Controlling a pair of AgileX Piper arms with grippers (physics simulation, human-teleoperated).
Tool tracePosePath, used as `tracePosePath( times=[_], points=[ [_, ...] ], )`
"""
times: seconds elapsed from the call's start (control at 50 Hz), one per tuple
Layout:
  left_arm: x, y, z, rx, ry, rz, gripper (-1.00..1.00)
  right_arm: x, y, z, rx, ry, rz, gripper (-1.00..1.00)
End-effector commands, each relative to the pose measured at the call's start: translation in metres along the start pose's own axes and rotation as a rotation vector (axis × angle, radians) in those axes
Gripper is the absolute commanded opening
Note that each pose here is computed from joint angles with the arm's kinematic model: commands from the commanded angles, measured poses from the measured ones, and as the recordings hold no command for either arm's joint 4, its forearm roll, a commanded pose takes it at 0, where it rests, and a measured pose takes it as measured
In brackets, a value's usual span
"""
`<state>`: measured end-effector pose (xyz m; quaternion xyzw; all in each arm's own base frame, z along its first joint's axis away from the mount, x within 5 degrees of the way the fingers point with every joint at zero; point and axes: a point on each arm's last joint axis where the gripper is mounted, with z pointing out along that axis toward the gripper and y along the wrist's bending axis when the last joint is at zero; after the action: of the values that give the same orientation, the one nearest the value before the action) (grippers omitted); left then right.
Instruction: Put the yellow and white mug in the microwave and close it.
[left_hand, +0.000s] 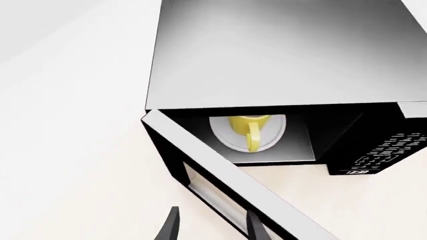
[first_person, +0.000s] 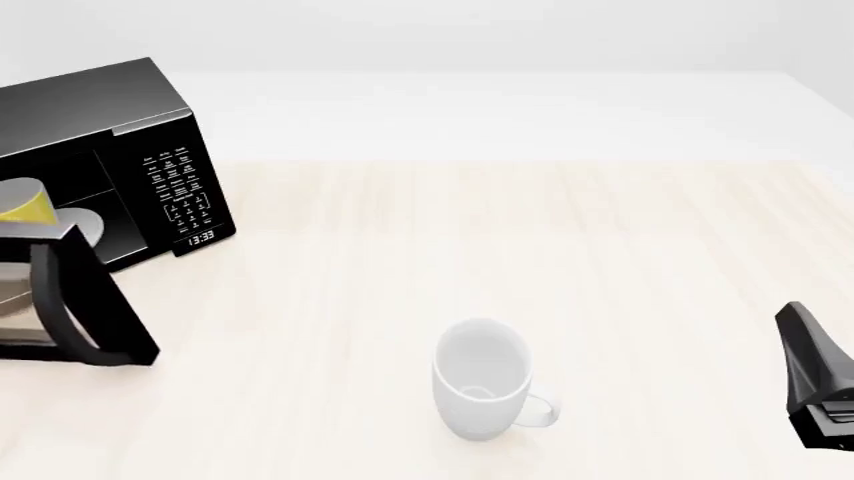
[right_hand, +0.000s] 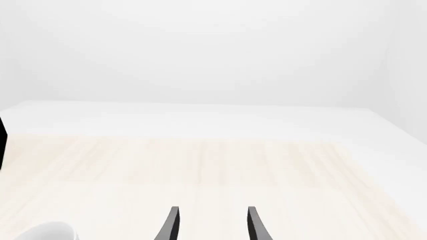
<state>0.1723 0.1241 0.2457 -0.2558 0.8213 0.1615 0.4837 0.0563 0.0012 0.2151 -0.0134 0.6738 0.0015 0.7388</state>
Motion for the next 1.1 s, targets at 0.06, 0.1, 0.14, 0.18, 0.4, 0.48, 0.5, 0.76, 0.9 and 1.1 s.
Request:
tracePosePath(
  times=[0.06, 0.1, 0.14, 0.18, 0.4, 0.48, 0.5, 0.76, 0.9, 1.1],
  points=[
    [-0.01, -0.01, 0.001, 0.04, -0.043, -0.008, 1.0, 0.0, 0.0, 0.0, 0.008, 0.0, 0.002, 1.0],
    [-0.01, -0.011, 0.004, 0.043, -0.043, -0.004, 1.0, 0.0, 0.0, 0.0, 0.008, 0.0, 0.002, 1.0],
    [-0.008, -0.011, 0.008, 0.045, -0.038, -0.002, 1.0, 0.0, 0.0, 0.0, 0.008, 0.0, 0.002, 1.0],
    [-0.008, -0.012, 0.011, 0.047, -0.034, 0.001, 1.0, 0.0, 0.0, 0.0, 0.008, 0.0, 0.002, 1.0],
    [-0.007, -0.014, 0.03, 0.05, -0.021, 0.008, 1.0, 0.0, 0.0, 0.0, 0.008, 0.0, 0.002, 1.0],
    [-0.007, -0.016, 0.036, 0.056, -0.018, 0.011, 1.0, 0.0, 0.0, 0.0, 0.008, 0.0, 0.002, 1.0],
    [-0.009, -0.016, 0.038, 0.057, -0.019, 0.013, 1.0, 0.0, 0.0, 0.0, 0.008, 0.0, 0.002, 1.0],
    [-0.012, -0.021, 0.055, 0.069, -0.017, 0.024, 1.0, 0.0, 0.0, 0.0, 0.008, 0.0, 0.002, 1.0],
    [-0.016, -0.023, 0.063, 0.073, -0.023, 0.018, 1.0, 0.0, 0.0, 0.0, 0.008, 0.0, 0.002, 1.0],
    [-0.018, -0.022, 0.078, 0.069, -0.019, 0.011, 1.0, 0.0, 0.0, 0.0, 0.008, 0.0, 0.002, 1.0]
  ],
)
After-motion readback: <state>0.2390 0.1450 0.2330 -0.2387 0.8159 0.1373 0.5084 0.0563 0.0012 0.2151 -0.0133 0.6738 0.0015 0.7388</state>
